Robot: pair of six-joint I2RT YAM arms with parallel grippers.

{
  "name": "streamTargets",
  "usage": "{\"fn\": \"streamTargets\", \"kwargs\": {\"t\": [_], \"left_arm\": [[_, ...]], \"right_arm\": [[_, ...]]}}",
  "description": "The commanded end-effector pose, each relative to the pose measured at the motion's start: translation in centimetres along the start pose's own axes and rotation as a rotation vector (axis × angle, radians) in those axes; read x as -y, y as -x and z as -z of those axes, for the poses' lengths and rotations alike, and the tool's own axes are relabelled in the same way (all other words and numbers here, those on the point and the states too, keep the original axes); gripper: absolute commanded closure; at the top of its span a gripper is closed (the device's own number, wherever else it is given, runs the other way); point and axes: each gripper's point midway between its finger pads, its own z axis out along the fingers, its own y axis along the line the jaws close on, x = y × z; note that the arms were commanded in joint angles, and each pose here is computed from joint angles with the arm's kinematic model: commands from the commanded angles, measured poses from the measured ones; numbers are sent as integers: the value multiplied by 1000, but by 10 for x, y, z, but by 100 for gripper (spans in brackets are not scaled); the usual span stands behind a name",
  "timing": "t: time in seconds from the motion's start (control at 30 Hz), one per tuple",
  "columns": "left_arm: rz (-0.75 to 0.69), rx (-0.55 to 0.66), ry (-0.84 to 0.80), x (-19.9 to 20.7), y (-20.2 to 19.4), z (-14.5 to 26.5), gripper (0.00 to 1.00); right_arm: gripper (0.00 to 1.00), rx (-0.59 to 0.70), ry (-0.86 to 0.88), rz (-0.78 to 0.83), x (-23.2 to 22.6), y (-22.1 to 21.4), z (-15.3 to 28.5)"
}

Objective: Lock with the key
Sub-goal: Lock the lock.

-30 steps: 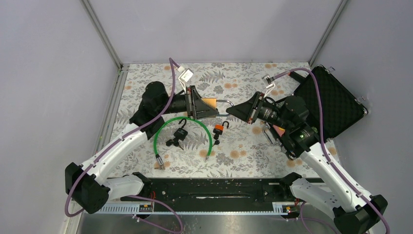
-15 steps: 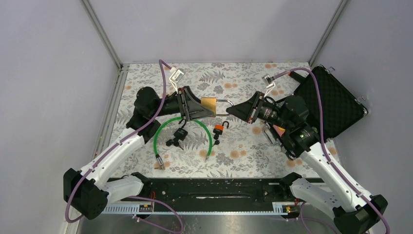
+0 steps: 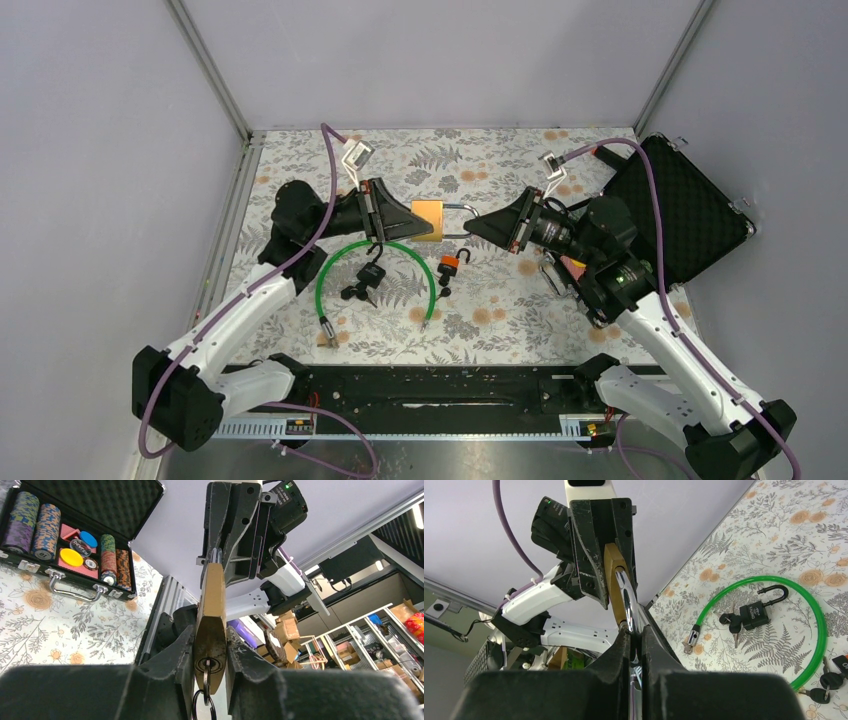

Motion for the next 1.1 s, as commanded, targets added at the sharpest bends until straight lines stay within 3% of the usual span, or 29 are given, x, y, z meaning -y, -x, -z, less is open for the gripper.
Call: {"fn": "streamTargets", "kwargs": {"t": [0.0,0.17,0.6,1.07], "left_arm": [[-54,6,-84,24,7,2,100],[-25,15,-106,26,7,1,100],[19,-18,-81,6,-10,-29,100],[42,-60,-38,-12,-22,-62,100]], "right_arm": [[100,98,122,136,-41,32,4],[100,100,98,160,-35,36,0],[100,142,187,13,-50,46,-21],[100,64,227,-8,-59,21,-39]]}}
